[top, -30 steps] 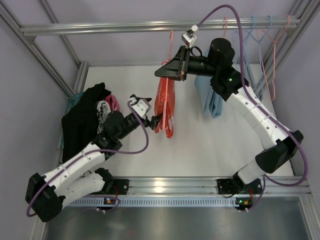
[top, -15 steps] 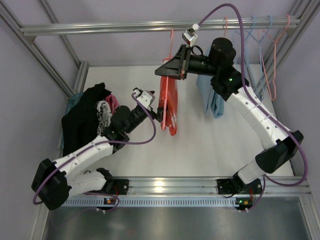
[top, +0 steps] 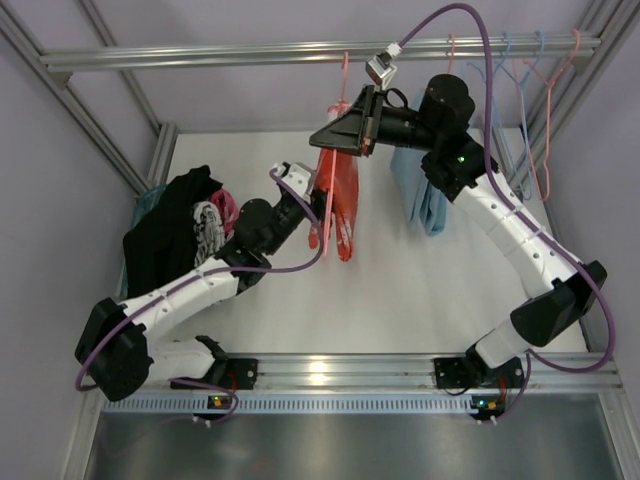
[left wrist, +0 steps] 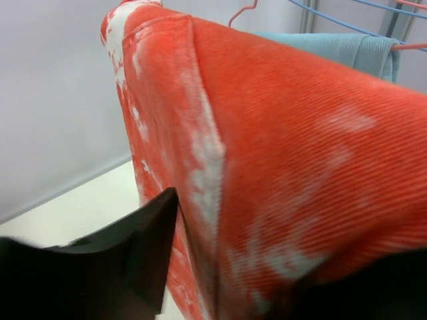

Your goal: Remove the trousers from the hanger

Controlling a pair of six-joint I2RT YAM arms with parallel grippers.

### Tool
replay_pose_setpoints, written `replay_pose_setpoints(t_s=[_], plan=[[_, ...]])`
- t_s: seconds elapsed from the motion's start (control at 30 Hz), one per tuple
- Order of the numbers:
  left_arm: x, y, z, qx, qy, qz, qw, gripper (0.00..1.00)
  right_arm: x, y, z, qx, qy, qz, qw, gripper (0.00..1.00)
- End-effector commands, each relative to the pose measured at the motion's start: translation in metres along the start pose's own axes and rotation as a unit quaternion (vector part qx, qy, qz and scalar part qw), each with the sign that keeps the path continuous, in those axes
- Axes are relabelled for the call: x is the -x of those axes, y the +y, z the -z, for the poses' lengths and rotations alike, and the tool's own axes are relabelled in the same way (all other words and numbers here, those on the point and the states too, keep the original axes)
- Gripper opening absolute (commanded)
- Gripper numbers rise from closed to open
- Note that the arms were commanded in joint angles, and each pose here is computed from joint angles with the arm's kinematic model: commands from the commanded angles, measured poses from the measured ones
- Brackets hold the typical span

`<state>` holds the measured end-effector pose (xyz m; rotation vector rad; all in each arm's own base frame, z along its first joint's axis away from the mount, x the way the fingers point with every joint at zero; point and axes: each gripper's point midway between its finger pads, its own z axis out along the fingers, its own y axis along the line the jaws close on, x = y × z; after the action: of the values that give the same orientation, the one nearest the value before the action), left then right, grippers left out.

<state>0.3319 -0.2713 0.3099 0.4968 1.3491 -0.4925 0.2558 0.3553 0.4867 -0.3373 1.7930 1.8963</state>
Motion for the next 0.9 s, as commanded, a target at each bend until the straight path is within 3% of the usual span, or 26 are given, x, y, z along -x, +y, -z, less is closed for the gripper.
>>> replay_pose_setpoints(t_s=[0.0,0.07,0.1,0.13,0.27,0.57,0.87], plan=[[0.048,0.015,-0.009,0.036,-0.068,-0.010,0.997,0.57,-0.001,0.098,0.022,0.111,-0.011,0.109,0.988,0.00],[0.050,0.018,-0.007,0.040,-0.070,-0.013,0.997,0.41,-0.002,0.098,0.024,0.108,-0.011,0.111,0.988,0.00],[0.050,0.020,-0.006,0.045,-0.070,-0.017,0.996,0.28,-0.003,0.095,0.025,0.103,-0.012,0.114,0.988,0.00],[0.052,0.020,-0.005,0.046,-0.072,-0.019,0.996,0.27,-0.004,0.094,0.026,0.100,-0.012,0.115,0.988,0.00],[0.066,0.026,0.005,0.060,-0.073,0.002,0.996,0.00,-0.005,0.080,0.033,0.078,-0.017,0.119,0.990,0.00],[0.125,0.030,0.027,0.062,-0.095,0.041,0.993,0.00,-0.020,0.001,0.055,-0.013,-0.015,0.093,0.995,0.00],[0.189,0.025,0.033,0.045,-0.125,0.124,0.983,0.00,-0.036,-0.087,0.067,-0.116,-0.019,0.041,0.992,0.00]])
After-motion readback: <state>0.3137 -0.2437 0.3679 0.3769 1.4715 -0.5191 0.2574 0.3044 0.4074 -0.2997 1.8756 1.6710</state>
